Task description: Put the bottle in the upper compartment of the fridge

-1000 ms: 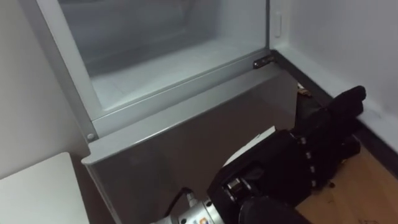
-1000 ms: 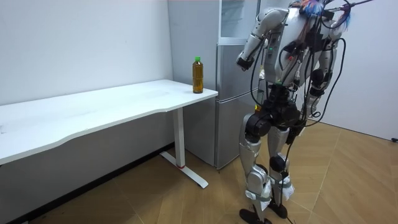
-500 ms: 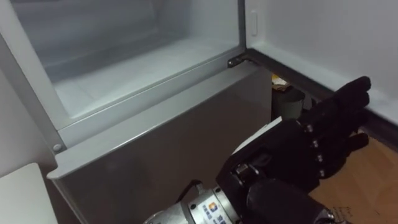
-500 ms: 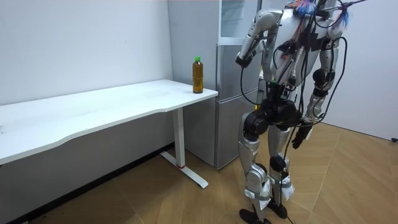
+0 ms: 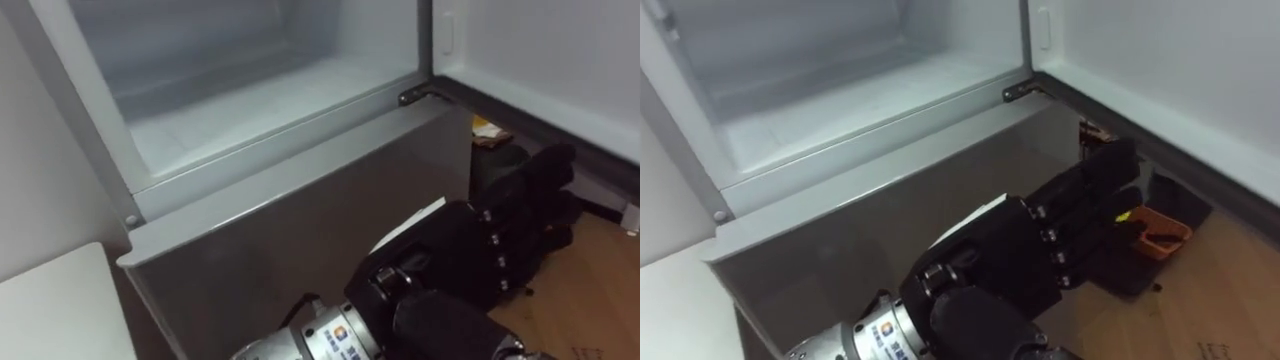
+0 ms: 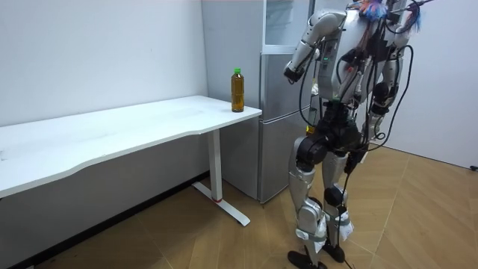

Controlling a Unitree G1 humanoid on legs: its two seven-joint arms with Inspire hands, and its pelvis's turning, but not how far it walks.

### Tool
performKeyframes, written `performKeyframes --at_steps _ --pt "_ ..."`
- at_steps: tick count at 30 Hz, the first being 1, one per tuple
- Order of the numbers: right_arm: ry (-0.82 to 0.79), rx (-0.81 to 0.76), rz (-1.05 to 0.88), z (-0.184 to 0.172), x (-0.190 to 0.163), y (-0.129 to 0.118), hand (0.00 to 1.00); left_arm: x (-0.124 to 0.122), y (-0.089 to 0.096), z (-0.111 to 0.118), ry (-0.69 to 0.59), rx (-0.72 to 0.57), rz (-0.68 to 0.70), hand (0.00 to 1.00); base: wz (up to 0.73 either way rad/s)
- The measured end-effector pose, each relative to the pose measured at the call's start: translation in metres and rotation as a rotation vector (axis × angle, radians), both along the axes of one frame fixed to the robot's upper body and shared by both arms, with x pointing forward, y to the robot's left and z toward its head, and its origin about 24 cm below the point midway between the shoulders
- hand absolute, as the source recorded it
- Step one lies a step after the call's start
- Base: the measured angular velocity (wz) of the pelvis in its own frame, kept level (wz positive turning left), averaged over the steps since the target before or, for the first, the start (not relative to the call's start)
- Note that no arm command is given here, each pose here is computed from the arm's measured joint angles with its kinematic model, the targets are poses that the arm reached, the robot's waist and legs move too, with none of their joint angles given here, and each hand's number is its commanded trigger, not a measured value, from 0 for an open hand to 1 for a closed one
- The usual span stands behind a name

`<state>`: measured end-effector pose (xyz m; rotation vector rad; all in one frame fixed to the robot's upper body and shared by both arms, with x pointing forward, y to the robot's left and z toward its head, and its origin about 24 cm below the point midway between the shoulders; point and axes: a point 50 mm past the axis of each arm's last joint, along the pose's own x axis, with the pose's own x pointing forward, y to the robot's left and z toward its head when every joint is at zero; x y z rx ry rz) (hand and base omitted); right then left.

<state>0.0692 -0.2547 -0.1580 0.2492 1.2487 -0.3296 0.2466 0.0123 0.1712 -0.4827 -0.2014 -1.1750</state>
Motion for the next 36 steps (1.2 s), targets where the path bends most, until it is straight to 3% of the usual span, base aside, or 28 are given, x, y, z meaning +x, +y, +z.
performKeyframes --at_steps 6,13,21,24,27,36 --pt "0.010 -0.013 0.049 0.000 0.003 0.000 0.00 -0.001 0.005 -0.008 -0.003 0.032 0.017 0.00 0.23" --pt "0.022 0.006 0.091 -0.002 0.001 0.008 0.00 -0.009 0.018 -0.042 0.054 0.126 0.088 0.00 0.35" --pt "0.016 -0.009 0.124 -0.004 0.000 0.011 0.00 -0.009 0.021 -0.048 0.004 0.194 0.130 0.00 0.14" --pt "0.013 -0.006 0.154 -0.004 0.002 0.015 0.00 -0.013 0.028 -0.060 0.024 0.225 0.161 0.00 0.11" --pt "0.007 0.002 0.190 -0.005 0.004 0.022 0.00 -0.019 0.035 -0.076 0.067 0.272 0.193 0.00 0.01" --pt "-0.044 0.031 0.253 -0.005 0.019 0.038 0.00 -0.036 0.084 -0.150 0.286 0.501 0.396 0.00 0.04"
